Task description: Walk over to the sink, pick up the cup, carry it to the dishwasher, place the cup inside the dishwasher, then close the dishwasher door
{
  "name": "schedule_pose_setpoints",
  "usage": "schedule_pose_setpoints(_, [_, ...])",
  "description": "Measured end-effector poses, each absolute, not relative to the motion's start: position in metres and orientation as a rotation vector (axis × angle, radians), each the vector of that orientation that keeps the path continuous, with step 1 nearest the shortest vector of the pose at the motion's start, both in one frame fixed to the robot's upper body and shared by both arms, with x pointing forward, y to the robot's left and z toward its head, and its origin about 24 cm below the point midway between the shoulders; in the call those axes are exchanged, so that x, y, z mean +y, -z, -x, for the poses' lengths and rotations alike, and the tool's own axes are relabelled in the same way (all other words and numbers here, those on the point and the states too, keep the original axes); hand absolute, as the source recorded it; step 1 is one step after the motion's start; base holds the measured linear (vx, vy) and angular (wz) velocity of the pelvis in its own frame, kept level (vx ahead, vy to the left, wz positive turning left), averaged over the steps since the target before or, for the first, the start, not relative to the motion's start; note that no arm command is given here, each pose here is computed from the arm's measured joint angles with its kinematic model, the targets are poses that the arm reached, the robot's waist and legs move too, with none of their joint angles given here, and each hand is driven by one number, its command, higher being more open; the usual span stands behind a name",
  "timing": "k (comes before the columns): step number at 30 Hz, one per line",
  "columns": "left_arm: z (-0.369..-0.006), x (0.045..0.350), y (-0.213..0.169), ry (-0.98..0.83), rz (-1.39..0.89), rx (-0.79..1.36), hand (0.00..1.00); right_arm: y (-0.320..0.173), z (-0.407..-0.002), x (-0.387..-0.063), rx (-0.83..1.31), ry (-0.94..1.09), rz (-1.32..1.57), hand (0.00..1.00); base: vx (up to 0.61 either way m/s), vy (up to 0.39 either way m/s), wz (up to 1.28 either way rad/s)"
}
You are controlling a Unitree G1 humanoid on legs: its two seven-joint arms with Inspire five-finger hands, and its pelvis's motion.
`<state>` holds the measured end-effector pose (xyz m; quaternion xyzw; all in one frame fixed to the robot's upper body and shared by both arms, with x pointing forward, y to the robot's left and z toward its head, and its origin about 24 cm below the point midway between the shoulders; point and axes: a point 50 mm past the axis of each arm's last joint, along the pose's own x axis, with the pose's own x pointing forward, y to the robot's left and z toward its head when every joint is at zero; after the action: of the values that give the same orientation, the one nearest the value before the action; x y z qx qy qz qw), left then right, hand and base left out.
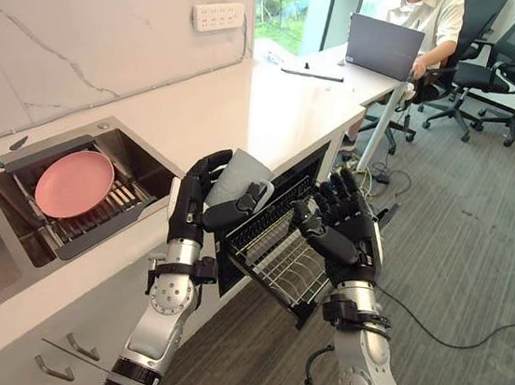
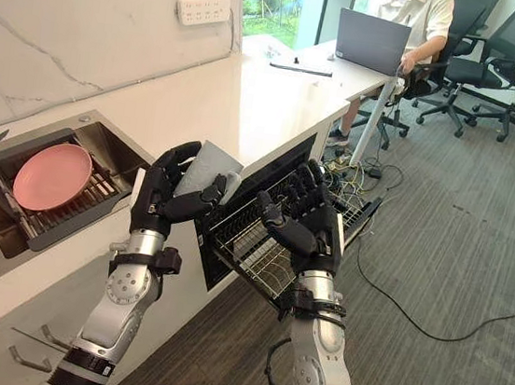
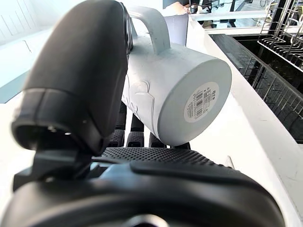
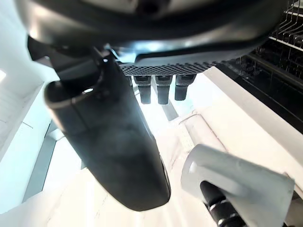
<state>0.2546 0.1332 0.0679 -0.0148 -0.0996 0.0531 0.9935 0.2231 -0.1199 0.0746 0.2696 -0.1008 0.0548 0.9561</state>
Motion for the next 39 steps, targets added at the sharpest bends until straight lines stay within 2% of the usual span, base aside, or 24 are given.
schedule_pose_setpoints(7, [-0.252, 0.116, -0.065, -0.037, 0.037, -0.188, 0.3, -0.078, -0.224, -0.11, -0.211, -0.148, -0.556, 0.9, 0.0, 0.006, 0.03])
schedule_pose_setpoints(17, [-0.246, 0.088, -0.065, 0.057, 0.069, -0.18, 0.3, -0.075, -0.231, -0.109, -0.188, -0.09, -0.54, 0.9, -0.04, -0.008, 0.07])
schedule_pose_setpoints(29, [-0.239, 0.07, -0.073, 0.128, 0.091, -0.211, 0.3, -0.07, -0.231, -0.109, -0.171, -0.037, -0.511, 0.9, -0.01, -0.01, 0.05])
schedule_pose_setpoints(39, [-0.238, 0.068, -0.074, 0.125, 0.097, -0.212, 0.3, -0.069, -0.232, -0.106, -0.163, -0.014, -0.525, 0.9, -0.03, -0.015, 0.04])
